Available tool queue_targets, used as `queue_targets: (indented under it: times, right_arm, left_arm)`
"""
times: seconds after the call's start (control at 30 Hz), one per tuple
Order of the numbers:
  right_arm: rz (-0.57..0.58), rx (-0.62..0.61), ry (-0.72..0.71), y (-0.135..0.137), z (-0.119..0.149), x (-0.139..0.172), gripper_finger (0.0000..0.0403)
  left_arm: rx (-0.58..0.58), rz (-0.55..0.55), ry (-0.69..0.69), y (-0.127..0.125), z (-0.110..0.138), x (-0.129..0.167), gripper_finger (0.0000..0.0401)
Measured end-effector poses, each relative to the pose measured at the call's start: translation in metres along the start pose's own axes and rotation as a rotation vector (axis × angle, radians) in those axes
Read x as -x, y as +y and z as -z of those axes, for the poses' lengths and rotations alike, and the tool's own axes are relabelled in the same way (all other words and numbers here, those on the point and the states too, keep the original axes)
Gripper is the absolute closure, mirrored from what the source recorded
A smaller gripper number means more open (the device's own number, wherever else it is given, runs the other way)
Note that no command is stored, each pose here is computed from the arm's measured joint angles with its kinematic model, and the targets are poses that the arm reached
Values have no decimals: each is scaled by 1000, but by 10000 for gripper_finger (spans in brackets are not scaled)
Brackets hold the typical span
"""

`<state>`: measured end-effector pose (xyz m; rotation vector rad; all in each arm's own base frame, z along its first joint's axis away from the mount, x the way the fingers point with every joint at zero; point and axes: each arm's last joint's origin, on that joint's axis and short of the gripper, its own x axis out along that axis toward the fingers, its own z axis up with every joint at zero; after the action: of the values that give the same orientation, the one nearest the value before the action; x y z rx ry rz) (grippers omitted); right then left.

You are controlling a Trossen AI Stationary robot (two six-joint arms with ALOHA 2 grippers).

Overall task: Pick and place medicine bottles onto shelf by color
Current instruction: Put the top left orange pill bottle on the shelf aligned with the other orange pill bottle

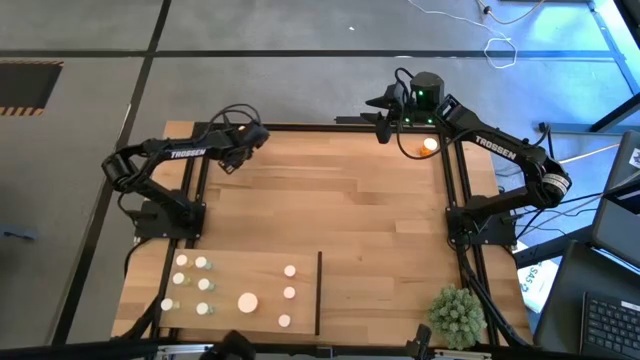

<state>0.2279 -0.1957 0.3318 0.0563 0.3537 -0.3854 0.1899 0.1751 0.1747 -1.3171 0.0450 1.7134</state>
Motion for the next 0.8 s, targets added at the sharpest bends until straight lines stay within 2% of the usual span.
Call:
queue_targets:
  times: [0.37, 0.67, 0.8]
  right_arm:
    - [0, 0, 0, 0, 0, 0, 189]
    - [0, 0, 1, 0, 0, 0, 189]
    - [0, 0, 0, 0, 0, 0, 189]
  left_arm:
    - [104, 95, -49, 18, 1, -19, 138]
    - [149, 241, -77, 27, -5, -30, 138]
    - [156, 222, -92, 29, -9, -33, 138]
